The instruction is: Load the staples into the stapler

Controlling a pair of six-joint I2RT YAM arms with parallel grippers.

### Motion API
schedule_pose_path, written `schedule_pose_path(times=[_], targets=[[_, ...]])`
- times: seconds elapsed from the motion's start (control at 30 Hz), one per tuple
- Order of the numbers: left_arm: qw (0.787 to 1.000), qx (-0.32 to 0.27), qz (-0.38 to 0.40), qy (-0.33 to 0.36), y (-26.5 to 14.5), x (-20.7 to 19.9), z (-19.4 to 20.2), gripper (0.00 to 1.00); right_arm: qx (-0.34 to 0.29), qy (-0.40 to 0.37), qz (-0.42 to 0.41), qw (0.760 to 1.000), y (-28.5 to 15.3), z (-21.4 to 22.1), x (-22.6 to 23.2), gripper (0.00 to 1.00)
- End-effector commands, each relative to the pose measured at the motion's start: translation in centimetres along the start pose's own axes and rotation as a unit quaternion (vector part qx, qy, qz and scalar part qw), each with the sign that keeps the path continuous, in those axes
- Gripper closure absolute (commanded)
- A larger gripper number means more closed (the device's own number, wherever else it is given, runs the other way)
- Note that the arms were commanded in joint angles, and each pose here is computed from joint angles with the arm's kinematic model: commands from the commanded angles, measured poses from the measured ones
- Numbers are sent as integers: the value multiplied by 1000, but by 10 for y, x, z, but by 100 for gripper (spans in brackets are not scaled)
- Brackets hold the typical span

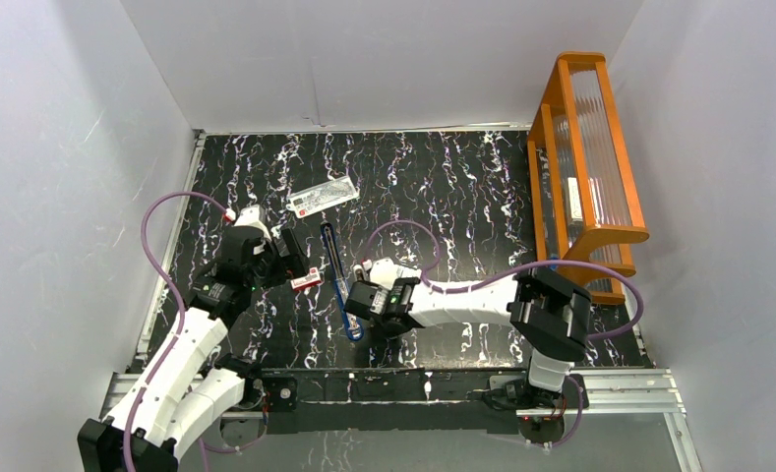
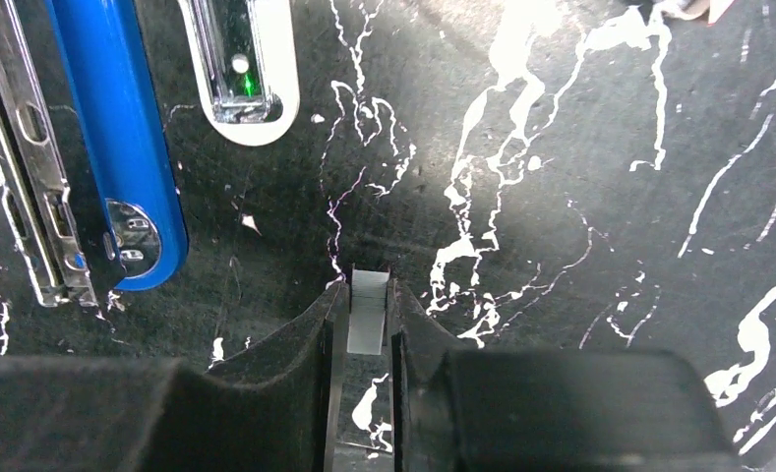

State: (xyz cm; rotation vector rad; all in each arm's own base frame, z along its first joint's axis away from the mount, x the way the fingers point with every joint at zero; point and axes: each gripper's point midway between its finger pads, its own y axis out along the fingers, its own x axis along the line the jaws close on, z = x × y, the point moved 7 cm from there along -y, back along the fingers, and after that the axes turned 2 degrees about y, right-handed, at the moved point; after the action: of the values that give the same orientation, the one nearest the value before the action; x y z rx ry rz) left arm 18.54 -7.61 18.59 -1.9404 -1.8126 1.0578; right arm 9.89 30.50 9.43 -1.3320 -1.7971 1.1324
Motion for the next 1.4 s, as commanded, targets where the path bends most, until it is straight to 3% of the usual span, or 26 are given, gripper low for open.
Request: schedule_pose_path(times=[0.0,0.4,0.57,1.0,1.2,1.37], targets=[[1000,-17,-25,-1,-3,3,-9,5,-8,-19,-18,1000,4,7,2,70],[1000,-10,-27,2,0,4,-7,5,-12,-1,-19,1000,7,9,2,54],[1000,-9,-26,1,0,4,-6,6,-3,8,11,1000,11,10,0,56],[1000,-7,-26,2,0,4,-5,5,11,-33,-16,999,11,14,0,64],[1000,-4,-26,1,1,4,-4,6,15,-91,-76,993,8,12,-4,56],[1000,-2,-25,1,1,4,-3,5,30,-126,-127,983,9,13,-4,60]])
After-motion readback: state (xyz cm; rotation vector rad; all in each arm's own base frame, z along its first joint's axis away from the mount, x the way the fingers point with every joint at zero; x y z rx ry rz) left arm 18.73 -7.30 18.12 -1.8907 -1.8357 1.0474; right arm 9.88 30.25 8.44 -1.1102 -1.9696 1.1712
